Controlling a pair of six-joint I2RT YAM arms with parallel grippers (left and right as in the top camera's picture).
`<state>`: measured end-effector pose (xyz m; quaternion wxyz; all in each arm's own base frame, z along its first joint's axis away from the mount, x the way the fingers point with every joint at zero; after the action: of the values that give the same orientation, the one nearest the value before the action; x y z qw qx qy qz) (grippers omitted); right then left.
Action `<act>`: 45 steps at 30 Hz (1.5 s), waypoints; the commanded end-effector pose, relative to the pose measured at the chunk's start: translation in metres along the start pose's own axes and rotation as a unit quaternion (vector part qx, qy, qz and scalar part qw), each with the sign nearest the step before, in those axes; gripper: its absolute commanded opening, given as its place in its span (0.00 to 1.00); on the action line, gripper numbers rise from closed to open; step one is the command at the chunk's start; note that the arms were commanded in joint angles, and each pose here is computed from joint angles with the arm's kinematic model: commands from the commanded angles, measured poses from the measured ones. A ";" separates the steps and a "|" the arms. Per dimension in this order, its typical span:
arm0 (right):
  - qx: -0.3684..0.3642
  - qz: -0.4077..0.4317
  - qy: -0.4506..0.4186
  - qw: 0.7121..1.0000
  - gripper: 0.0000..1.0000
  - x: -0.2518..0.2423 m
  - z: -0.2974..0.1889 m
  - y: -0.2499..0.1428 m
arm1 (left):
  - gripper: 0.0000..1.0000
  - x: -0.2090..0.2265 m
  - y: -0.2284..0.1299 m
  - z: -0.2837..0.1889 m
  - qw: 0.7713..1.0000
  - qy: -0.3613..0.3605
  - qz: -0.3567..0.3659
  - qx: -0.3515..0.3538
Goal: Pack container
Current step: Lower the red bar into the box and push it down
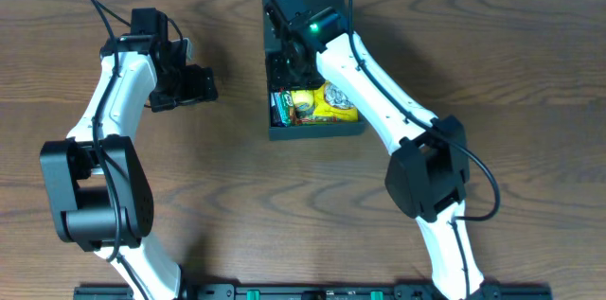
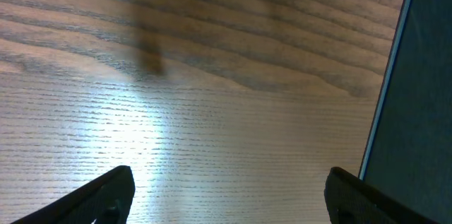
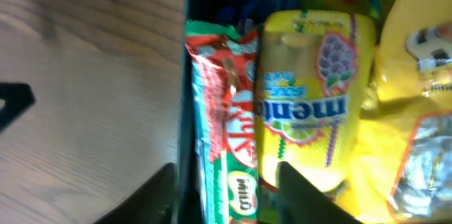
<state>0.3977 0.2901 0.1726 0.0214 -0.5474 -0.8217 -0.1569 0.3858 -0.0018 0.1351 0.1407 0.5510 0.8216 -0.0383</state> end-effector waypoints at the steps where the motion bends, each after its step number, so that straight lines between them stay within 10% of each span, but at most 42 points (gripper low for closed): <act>1: -0.004 -0.005 0.006 1.000 0.15 -0.012 -0.008 0.005 | 0.88 -0.004 0.004 -0.013 1.000 -0.008 0.000 -0.016; 3: -0.006 -0.032 0.033 0.999 0.02 -0.013 -0.014 0.007 | 0.87 -0.004 0.004 -0.013 1.000 -0.008 0.000 -0.016; 18: -0.083 -0.229 0.387 0.889 0.01 -0.021 -0.033 0.002 | 0.88 -0.004 0.004 -0.013 1.000 -0.008 0.000 -0.016; 45: -0.057 -0.201 0.356 0.911 0.01 -0.037 0.057 -0.027 | 0.88 -0.003 0.001 -0.013 1.000 -0.005 -0.002 -0.008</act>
<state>0.3971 0.2622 0.1202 0.2545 -0.2605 -0.8335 -0.4156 0.3823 -0.0020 0.1345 0.1324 0.5505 0.8230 -0.0445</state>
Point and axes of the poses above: each gripper's point midway between its finger pads, its own z axis out along the fingers, its own x axis along the line the jaws close on, y = z × x, the point moved 7 cm from there along -z, back along the fingers, and after that the axes turned 15 degrees about -z, right-handed, at the moved point
